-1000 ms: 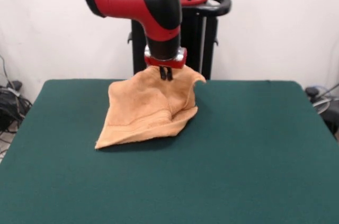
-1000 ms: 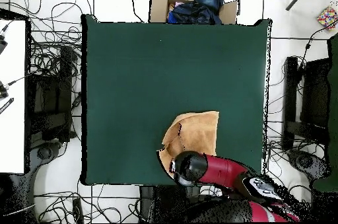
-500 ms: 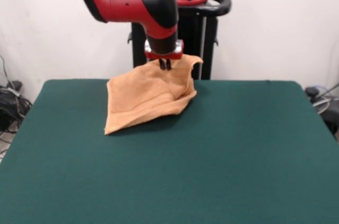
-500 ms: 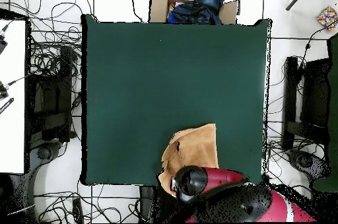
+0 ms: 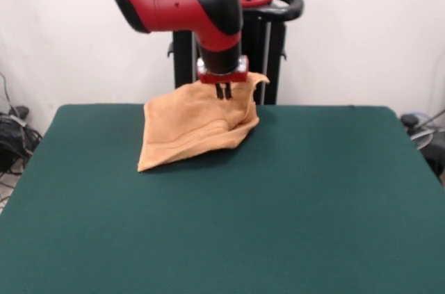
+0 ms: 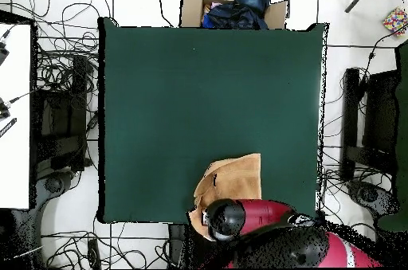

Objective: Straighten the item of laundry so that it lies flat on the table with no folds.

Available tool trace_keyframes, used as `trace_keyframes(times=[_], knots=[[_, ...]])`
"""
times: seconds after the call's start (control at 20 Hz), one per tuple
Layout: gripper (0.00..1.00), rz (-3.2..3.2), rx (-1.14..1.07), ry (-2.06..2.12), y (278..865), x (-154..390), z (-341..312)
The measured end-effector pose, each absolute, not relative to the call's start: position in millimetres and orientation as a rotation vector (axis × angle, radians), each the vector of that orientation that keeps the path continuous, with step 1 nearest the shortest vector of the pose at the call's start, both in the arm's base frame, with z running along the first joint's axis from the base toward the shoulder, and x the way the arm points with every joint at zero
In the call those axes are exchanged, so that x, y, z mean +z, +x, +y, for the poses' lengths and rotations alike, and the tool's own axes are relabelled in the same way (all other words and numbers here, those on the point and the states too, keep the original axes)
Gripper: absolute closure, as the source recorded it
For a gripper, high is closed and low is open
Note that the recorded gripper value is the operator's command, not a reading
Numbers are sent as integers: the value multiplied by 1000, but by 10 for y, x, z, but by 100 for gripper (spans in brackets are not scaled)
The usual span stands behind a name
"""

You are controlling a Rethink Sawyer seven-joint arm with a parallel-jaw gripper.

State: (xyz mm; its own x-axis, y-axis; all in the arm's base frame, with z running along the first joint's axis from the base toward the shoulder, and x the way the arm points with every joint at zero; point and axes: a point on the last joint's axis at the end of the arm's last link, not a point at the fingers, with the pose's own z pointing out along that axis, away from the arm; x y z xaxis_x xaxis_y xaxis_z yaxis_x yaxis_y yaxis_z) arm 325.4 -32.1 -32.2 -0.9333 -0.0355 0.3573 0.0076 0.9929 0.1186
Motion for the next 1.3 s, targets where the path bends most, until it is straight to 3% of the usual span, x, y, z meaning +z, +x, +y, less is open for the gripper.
trace_keyframes(times=[0.55, 1.3], knots=[[100, -3195, -50, 21, 4157, 33, -472], [100, -3289, 38, -33, 4620, 339, -512]])
